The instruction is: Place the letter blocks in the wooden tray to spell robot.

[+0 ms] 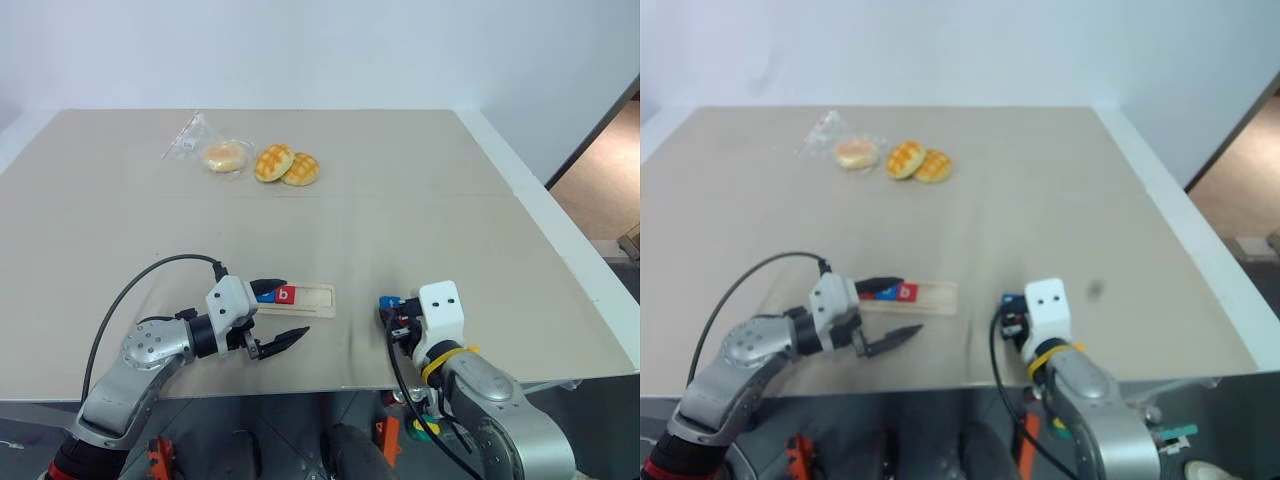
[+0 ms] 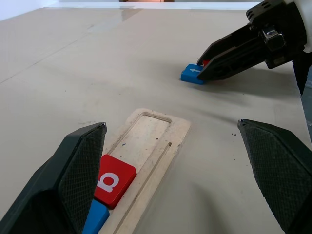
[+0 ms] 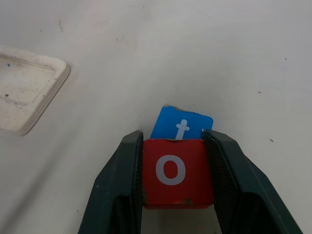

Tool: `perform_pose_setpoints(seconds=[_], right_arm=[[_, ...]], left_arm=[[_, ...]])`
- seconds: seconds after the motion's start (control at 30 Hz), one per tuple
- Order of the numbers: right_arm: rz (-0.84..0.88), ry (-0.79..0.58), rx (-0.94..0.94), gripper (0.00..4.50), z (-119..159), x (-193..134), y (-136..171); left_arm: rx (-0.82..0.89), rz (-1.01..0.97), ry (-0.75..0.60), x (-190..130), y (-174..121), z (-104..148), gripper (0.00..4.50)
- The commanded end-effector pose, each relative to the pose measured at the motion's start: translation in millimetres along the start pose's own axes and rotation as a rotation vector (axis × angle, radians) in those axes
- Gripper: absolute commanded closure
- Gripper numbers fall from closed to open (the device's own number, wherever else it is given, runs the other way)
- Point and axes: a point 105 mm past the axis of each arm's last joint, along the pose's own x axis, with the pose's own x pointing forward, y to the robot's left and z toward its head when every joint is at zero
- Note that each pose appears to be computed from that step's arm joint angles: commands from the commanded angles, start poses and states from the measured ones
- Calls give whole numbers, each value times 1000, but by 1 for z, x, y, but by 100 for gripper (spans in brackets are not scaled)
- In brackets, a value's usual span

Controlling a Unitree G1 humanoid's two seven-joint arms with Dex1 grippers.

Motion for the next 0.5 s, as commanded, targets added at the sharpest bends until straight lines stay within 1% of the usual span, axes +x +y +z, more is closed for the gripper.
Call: perform_pose_setpoints(seconds=[0.03, 0.27, 0.33, 0.4, 0.5], right_arm=[[-8, -81, 3, 326, 18, -3, 1], [13, -80, -7, 326, 23, -12, -1], [7, -53, -14, 326, 20, -18, -4], [22, -23, -13, 326, 15, -24, 0], [-4, 2, 13, 326, 10, -27, -2]], left_arm=[[32, -5, -4, -3, -1, 4, 0], [33, 2, 3, -4, -2, 4, 0], [33, 2, 5, -4, -2, 4, 0], [33, 2, 7, -5, -3, 3, 0], [32, 4, 9, -5, -2, 3, 0]])
